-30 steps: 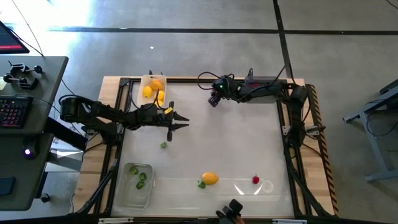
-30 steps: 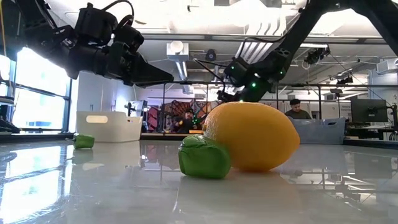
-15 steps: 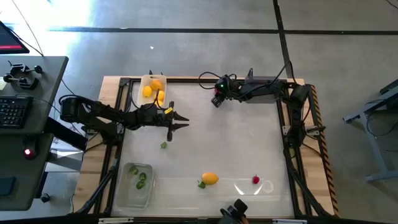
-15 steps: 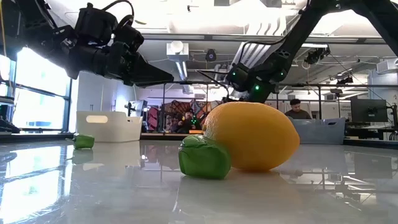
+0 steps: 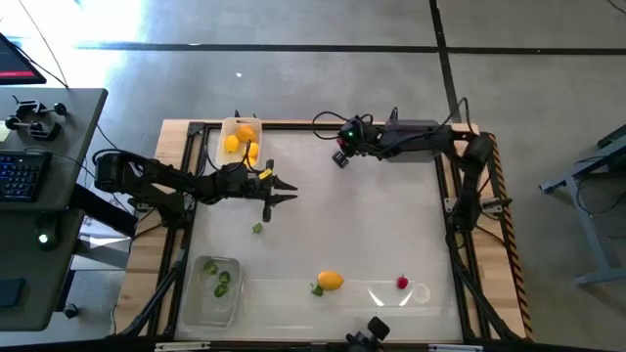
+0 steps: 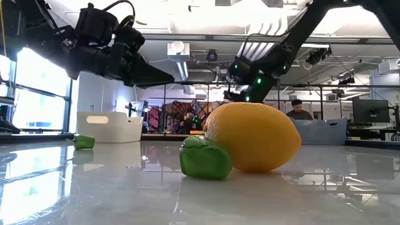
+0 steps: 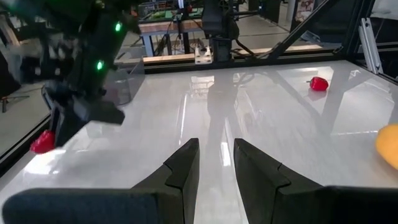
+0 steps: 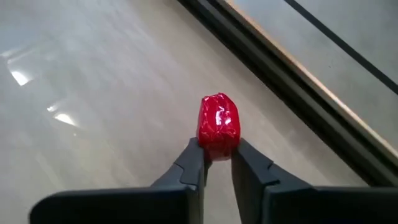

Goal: Sort produce into baskets
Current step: Put the red bell pepper into the black bin

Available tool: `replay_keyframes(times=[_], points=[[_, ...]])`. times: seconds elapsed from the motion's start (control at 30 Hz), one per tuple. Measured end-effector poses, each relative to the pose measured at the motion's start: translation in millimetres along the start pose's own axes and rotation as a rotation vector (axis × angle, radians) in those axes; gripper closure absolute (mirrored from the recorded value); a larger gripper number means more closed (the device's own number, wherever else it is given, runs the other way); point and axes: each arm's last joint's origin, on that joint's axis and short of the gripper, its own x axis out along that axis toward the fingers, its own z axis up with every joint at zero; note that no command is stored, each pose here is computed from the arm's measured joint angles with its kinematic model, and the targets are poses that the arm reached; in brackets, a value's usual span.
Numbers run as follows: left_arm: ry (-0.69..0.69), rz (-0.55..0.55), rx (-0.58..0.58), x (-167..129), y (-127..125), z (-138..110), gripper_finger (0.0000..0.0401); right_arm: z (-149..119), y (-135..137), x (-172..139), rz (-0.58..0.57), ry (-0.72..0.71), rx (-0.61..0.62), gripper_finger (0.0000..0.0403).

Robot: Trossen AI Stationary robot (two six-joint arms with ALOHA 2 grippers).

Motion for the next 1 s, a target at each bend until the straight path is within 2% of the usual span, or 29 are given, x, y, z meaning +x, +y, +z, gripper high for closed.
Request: replay_keyframes(times=[0.17,0.3,0.43,0.57,0.8,1.0], points=[[0.007,-0.001,0.004,0.0,-0.1,-0.7,0.0316,11.0,3.5,-39.2,0.006,0.006,-0.015,0.0356],[0.012,-0.002,0.004,0.0,-0.2,-1.2,0.0316,10.2,4.1,-79.4,-0.022,0.079,-0.038,0.0352],[0.014,-0.002,0.003,0.0,-0.2,-1.3,0.0316,3.0,-2.0,-115.7,-0.177,0.148,-0.011,0.0351],[0.014,-0.002,0.003,0.0,-0.2,-1.4,0.0316,-12.4,-19.9,-137.2,-0.313,0.214,0.09,0.0351],[0.014,-0.002,0.004,0.0,-0.2,-1.4,0.0316,-43.0,-57.3,-134.4,-0.386,0.272,0.287,0.0351],[0.014,0.006,0.004,0.0,0.1,-1.3,0.0316,-62.1,-95.6,-113.6,-0.329,0.316,0.432,0.035]])
